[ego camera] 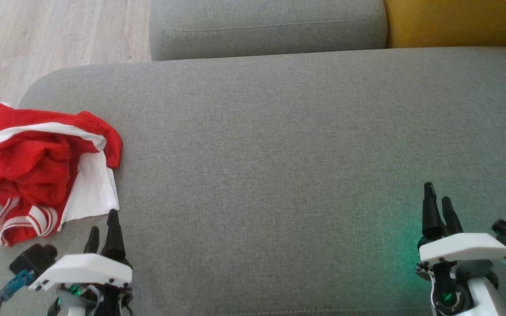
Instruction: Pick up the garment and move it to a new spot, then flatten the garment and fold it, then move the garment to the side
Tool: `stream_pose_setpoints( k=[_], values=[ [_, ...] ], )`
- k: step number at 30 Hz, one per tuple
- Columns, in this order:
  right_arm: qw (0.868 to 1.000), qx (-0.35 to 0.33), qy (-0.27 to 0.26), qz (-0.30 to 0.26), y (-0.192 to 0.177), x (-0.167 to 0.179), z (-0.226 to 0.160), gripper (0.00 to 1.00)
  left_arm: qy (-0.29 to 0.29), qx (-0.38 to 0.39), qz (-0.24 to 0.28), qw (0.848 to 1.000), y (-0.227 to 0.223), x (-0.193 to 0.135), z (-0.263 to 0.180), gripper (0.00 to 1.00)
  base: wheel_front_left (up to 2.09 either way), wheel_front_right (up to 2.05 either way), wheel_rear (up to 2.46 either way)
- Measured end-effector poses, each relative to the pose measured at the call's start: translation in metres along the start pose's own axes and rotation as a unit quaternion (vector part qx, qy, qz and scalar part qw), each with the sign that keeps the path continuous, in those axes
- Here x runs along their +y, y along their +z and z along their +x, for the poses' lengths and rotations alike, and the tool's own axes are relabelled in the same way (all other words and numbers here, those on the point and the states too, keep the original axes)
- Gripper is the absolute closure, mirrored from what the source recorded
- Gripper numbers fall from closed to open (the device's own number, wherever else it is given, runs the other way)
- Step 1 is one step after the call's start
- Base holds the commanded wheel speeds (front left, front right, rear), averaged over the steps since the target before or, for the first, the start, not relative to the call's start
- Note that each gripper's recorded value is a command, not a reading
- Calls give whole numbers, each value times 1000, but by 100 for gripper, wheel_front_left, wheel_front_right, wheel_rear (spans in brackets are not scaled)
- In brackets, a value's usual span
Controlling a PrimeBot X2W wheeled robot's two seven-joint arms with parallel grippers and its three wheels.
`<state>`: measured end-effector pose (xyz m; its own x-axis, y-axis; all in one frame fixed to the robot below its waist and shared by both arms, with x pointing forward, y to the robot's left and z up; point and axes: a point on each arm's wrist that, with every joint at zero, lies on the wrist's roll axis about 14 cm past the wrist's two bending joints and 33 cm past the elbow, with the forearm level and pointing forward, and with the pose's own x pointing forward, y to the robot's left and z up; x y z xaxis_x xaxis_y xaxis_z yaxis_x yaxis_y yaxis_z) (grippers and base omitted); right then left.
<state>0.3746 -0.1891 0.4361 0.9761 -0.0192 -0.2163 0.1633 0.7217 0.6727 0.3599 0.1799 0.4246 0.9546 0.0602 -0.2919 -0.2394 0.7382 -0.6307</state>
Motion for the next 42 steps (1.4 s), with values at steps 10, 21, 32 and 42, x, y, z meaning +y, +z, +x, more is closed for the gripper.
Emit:
stream_pose_setpoints(
  k=[10,21,32,42],
  values=[
    [998,5,9,-68,-4,5,5,0,-3,-9,66,998,0,-5,5,0,0,0,0],
    [990,14,14,-141,-12,3,5,0,-4,-23,139,990,3,-9,7,0,0,0,0],
    [976,1,27,-216,-5,9,8,0,-14,-44,213,976,7,-17,7,0,0,0,0],
    [960,-27,43,-277,8,18,7,0,-24,-71,278,958,14,-27,6,0,0,0,0]
  ],
)
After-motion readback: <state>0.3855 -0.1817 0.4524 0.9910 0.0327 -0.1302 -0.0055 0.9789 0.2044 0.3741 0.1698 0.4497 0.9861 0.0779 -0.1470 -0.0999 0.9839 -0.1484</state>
